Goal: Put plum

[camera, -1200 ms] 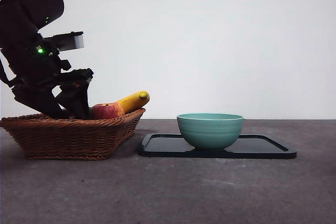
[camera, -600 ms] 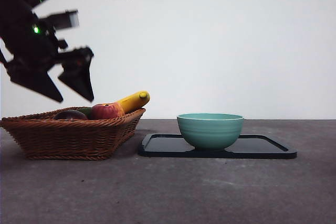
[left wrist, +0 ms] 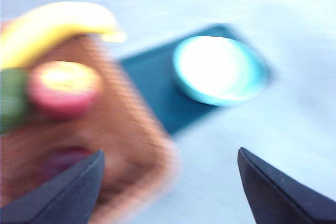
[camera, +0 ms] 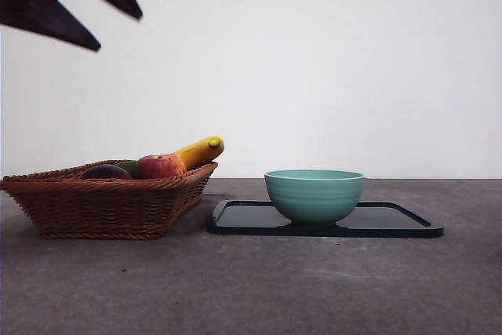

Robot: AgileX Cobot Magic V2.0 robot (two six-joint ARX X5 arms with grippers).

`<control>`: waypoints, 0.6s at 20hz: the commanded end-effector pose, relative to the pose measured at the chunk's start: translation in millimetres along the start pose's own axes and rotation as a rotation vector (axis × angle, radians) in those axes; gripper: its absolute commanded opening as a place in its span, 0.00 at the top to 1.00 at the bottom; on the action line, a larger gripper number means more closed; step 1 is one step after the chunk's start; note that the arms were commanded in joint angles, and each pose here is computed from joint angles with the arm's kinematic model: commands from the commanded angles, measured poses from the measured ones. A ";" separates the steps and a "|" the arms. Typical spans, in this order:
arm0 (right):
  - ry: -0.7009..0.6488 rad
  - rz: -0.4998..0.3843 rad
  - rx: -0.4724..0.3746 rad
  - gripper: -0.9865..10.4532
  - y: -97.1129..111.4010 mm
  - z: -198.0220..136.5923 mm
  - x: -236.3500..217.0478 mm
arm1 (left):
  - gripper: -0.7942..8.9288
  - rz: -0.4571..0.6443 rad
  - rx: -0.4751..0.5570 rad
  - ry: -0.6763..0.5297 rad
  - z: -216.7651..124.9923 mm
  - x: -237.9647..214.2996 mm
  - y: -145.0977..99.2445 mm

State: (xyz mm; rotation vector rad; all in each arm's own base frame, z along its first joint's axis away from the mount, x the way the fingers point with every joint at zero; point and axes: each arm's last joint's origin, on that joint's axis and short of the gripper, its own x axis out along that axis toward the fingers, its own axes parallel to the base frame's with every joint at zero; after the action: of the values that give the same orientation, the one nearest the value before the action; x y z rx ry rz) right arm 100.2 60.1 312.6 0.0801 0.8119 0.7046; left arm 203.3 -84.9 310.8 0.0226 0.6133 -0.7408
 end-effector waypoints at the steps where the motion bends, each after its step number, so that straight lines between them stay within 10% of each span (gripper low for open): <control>1: -0.011 0.008 0.002 0.74 1.3 2.2 -0.5 | 0.50 -0.094 -0.009 -0.003 1.8 -16.0 -10.9; 12: -0.009 0.007 0.005 0.74 1.3 2.2 -0.3 | 0.50 -0.223 -0.045 0.131 -21.7 -46.3 -28.7</control>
State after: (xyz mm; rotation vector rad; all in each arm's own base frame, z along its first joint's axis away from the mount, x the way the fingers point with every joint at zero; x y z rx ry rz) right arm 100.2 60.1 312.6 0.0804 0.8120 0.7044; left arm 146.4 -71.4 316.6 -0.0545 0.7945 -0.9305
